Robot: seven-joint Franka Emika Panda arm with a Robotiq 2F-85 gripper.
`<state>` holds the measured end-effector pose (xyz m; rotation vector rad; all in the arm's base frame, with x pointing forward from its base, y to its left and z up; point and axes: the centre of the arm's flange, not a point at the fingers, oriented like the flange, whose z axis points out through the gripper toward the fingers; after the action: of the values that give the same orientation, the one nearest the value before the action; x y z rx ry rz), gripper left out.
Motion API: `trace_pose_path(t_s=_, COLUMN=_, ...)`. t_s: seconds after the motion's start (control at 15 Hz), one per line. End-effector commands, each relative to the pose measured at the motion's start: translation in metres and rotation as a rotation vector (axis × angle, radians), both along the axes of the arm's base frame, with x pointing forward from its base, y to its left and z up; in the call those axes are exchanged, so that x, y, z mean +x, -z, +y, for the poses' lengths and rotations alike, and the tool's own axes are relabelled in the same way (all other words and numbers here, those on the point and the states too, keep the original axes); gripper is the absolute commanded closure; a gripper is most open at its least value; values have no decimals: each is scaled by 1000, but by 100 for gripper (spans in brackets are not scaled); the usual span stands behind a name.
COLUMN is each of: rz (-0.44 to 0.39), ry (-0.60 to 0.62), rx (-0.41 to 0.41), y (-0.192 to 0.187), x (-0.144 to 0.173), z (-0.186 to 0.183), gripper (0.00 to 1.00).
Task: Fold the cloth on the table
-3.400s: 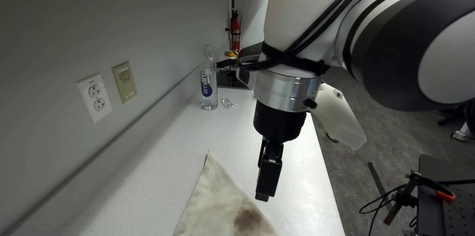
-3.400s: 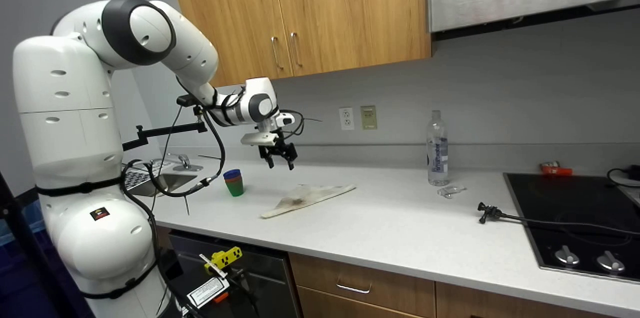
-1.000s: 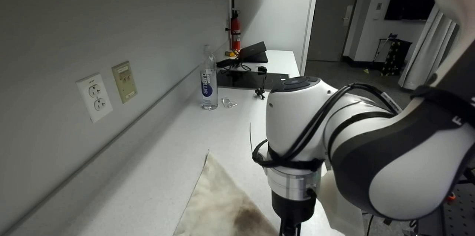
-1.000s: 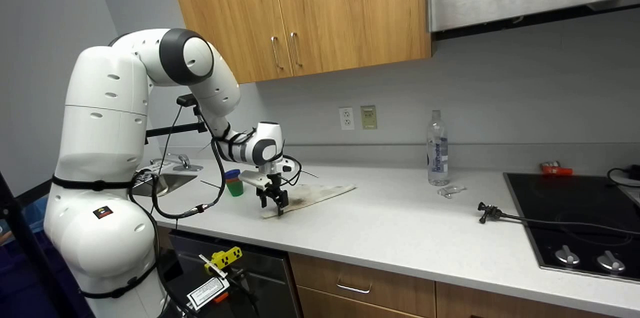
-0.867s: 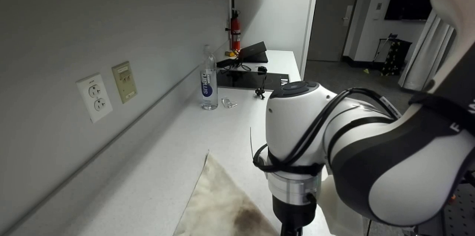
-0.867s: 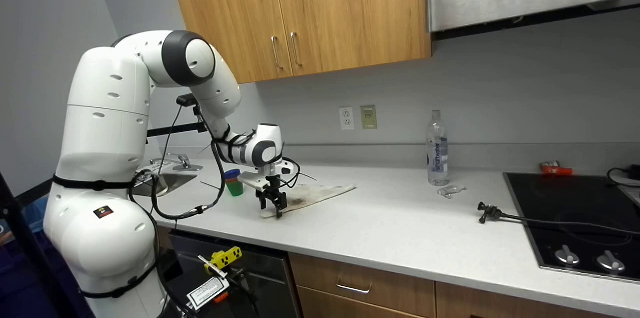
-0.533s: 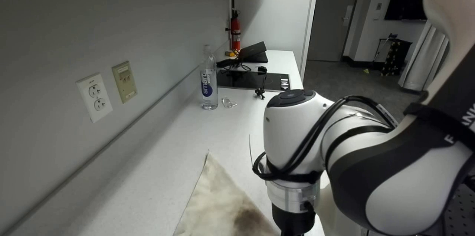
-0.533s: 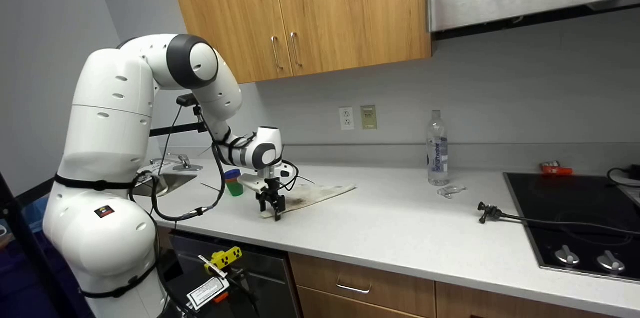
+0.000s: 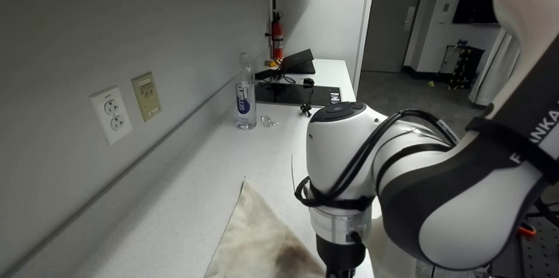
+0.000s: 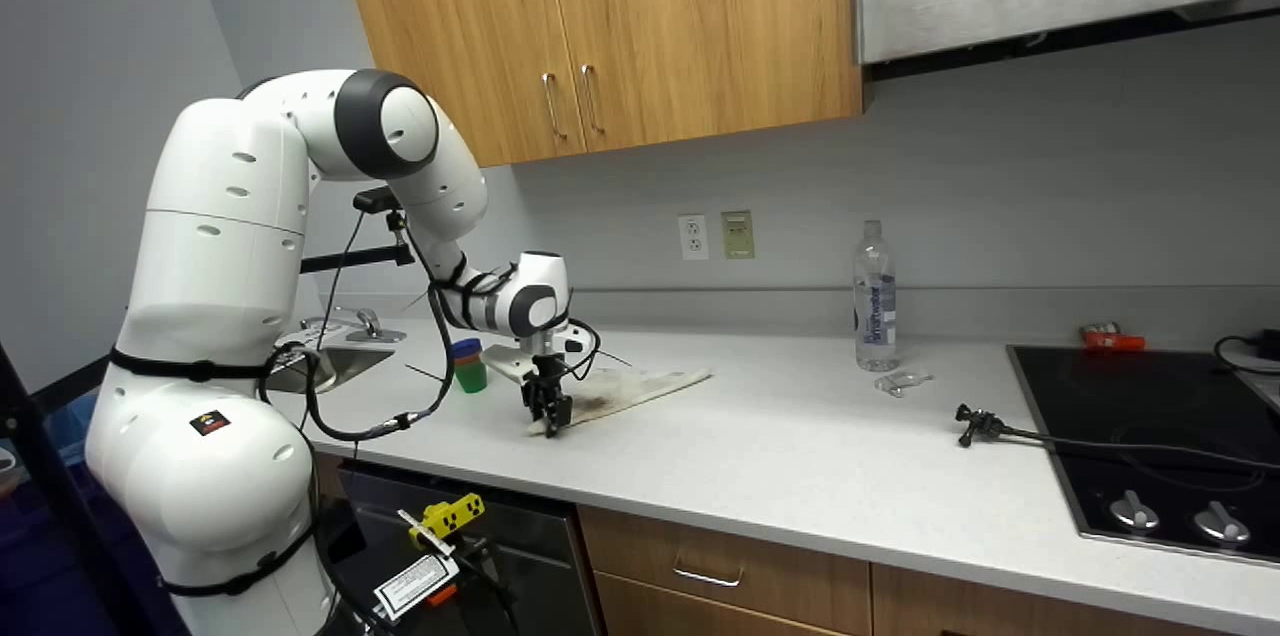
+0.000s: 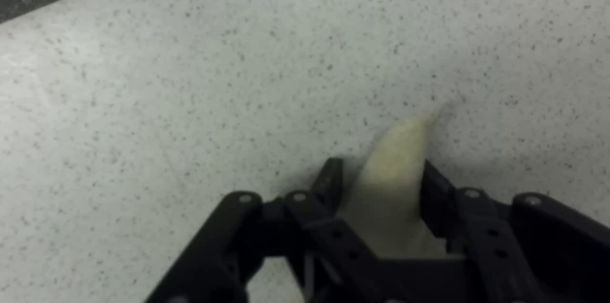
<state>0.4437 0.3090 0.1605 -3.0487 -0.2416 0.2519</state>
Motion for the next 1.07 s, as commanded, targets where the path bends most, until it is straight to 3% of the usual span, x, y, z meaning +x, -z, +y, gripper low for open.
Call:
trace_pose_path(t_s=0.0, rz=26, ry=45, rx=-25, y=-1, x=4, z=4, gripper=88)
trace_pose_path(t_s=0.07, rz=32, ry=57, rx=-33, y=-7, x=3, z=2, gripper=97)
trace_pose_path(t_s=0.13, rz=41, ry=65, rx=-36, y=-12, x=1, z=1, gripper=100)
trace_pose_path(t_s=0.33, rz=78, ry=55, rx=-76, y=-27, x=-16, z=-5, gripper=100)
trace_pose_path(t_s=0.67, rz=225, ry=-33, rx=-162, y=-42, x=-57, z=-7, gripper=99)
trace_pose_path(t_s=1.0, rz=302, ry=-68, rx=-104, y=-78, x=-62, z=-4, gripper=99)
